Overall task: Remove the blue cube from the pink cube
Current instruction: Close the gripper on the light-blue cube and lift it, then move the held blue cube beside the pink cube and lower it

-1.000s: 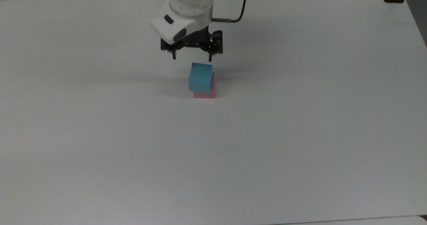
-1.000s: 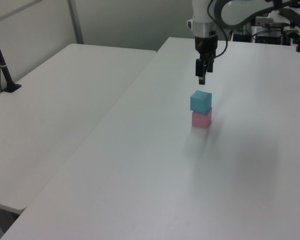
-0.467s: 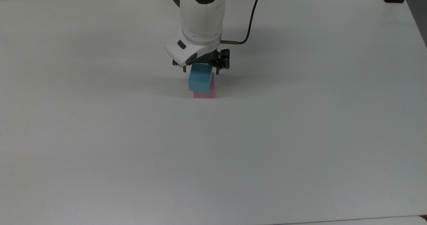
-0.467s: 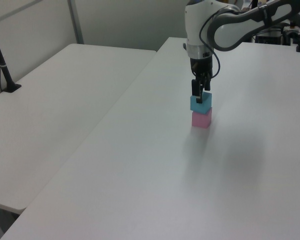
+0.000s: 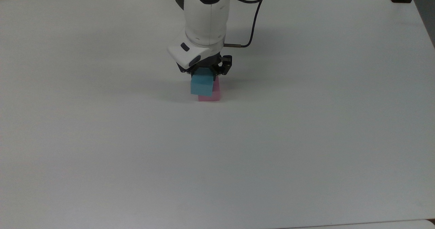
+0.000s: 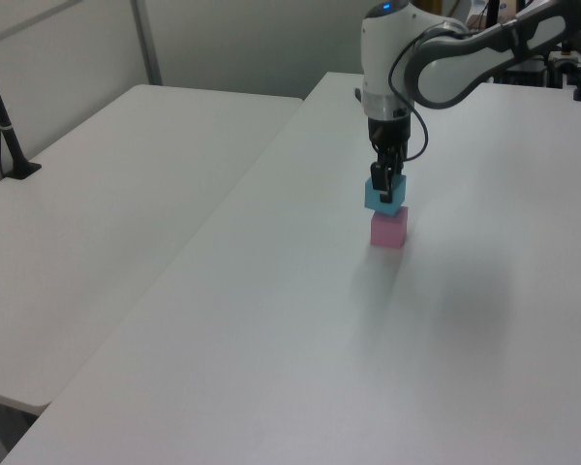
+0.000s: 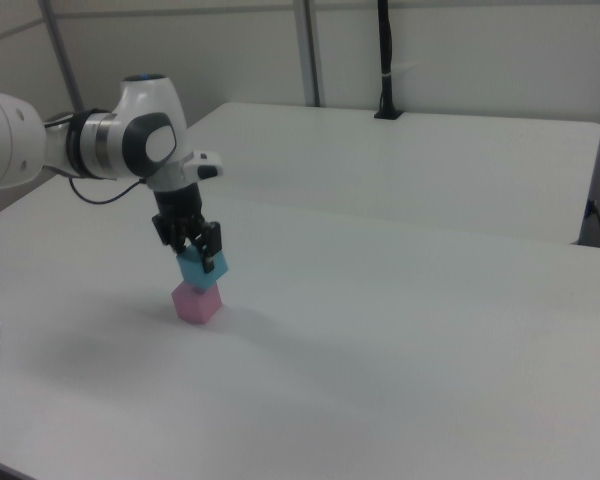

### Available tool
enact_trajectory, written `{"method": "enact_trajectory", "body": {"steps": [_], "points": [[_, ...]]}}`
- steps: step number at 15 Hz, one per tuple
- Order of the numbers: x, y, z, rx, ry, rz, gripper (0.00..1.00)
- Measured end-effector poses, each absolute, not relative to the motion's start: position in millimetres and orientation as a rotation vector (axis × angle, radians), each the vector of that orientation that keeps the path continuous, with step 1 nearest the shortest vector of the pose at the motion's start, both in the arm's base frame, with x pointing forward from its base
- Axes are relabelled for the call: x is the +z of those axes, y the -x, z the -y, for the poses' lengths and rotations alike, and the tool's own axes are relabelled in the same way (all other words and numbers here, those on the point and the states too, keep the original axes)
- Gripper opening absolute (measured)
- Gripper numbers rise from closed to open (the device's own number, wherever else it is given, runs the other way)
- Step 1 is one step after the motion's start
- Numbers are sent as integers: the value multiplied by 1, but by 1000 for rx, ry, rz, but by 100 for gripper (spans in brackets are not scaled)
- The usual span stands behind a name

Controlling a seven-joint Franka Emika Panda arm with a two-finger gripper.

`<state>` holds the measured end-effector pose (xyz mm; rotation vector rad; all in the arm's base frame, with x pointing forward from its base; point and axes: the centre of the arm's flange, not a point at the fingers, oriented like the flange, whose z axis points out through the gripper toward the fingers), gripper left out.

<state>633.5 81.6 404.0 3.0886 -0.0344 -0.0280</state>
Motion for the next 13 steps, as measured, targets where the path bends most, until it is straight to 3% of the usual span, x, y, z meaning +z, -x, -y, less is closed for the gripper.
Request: {"method": "enact_trajectory", "body": {"steps": [5,13], "points": [[431,-652,-48,62,-3095,74,59],[368,-702,34,93,-3038,-62,59]]}}
